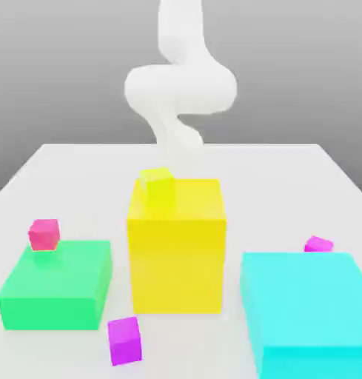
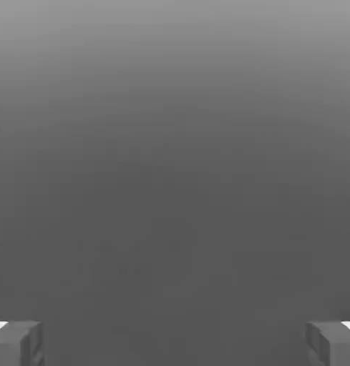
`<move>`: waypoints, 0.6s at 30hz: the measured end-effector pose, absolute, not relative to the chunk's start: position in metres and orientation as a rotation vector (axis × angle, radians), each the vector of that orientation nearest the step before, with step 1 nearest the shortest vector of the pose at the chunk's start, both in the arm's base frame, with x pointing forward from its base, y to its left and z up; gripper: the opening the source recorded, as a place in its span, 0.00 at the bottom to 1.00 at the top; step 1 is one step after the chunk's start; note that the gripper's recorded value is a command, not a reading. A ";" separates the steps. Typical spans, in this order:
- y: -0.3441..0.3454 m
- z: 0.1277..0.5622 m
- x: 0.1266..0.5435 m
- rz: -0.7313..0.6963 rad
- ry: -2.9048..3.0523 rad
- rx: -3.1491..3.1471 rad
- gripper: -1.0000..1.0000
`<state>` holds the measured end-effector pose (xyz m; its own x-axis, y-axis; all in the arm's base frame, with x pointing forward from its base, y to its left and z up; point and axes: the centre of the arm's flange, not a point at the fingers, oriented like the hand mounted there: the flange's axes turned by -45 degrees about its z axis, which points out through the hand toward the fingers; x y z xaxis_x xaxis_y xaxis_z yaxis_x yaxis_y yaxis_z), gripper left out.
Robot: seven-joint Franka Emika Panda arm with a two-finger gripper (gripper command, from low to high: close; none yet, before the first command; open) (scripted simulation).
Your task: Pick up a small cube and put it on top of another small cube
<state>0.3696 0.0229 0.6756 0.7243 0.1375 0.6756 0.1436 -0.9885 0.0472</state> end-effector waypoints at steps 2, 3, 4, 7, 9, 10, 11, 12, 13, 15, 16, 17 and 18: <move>0.045 0.645 0.386 -1.069 -0.458 -2.907 0.50; 0.057 0.630 0.392 -1.035 -0.564 -2.899 0.50; 0.069 0.615 0.397 -1.002 -0.668 -2.888 0.50; 0.106 0.569 0.407 -0.902 -0.978 -2.830 0.50; 0.132 0.538 0.409 -0.835 -1.180 -2.771 0.50; 0.144 0.522 0.408 -0.802 -1.280 -2.736 0.50; 0.157 0.506 0.407 -0.768 -1.379 -2.697 0.50; 0.170 0.491 0.404 -0.734 -1.476 -2.654 0.50; 0.182 0.475 0.401 -0.700 -1.572 -2.608 0.50; 0.206 0.444 0.391 -0.633 -1.759 -2.504 0.50; 0.217 0.428 0.385 -0.599 -1.849 -2.446 0.50; 0.228 0.413 0.379 -0.566 -1.938 -2.386 0.50; 0.238 0.398 0.371 -0.532 -2.024 -2.321 0.50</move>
